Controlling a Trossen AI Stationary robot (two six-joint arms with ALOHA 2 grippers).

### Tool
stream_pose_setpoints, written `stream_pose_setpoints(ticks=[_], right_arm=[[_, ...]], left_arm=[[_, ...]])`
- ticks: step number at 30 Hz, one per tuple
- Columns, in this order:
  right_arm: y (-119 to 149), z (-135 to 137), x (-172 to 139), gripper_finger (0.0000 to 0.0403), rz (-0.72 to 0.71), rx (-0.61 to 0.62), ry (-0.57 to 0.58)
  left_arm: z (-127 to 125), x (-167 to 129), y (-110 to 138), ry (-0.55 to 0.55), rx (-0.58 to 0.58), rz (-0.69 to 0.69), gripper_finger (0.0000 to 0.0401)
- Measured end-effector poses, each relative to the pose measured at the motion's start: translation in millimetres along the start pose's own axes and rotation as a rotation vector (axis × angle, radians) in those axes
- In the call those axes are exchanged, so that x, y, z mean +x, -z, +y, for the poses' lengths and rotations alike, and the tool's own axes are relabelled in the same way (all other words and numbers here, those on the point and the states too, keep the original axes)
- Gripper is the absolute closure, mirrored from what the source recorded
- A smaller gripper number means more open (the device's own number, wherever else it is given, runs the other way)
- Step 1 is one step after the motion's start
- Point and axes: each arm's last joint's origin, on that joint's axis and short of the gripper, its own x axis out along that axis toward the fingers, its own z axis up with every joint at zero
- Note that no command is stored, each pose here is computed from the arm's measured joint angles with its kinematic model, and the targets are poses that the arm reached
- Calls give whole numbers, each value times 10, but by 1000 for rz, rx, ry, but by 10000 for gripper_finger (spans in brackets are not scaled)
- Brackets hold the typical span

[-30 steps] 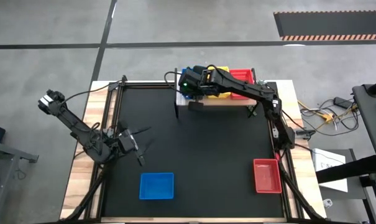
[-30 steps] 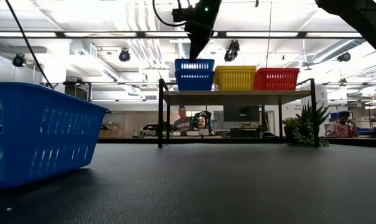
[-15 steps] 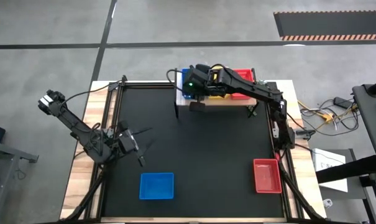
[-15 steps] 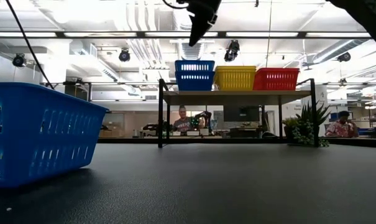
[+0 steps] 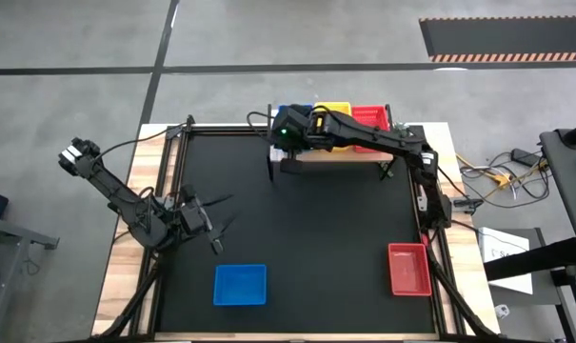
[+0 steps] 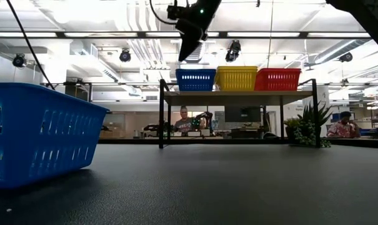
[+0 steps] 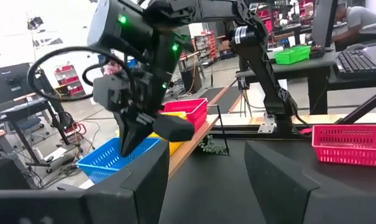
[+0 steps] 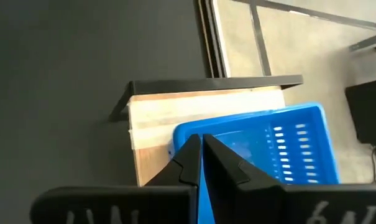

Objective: Stack baskets on shelf by color
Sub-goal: Stack the right blue bin on top of the blue bin on the shelf, then stack the blue bin on top of the blue bin on the shelf

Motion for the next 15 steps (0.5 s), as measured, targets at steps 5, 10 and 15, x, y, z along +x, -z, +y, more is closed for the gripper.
stream_pose_setpoints(ticks=[5, 10, 15], right_arm=[[-74, -11, -369, 394, -86, 25, 8], [-81, 194, -842, 394, -182, 48, -172], [-13, 664, -1085, 394, -124, -16, -328]], left_arm=[[2, -1, -3, 3, -3, -2, 207], [2, -1, -5, 3, 3, -2, 207], [-5, -1, -9, 29, 3, -8, 207]])
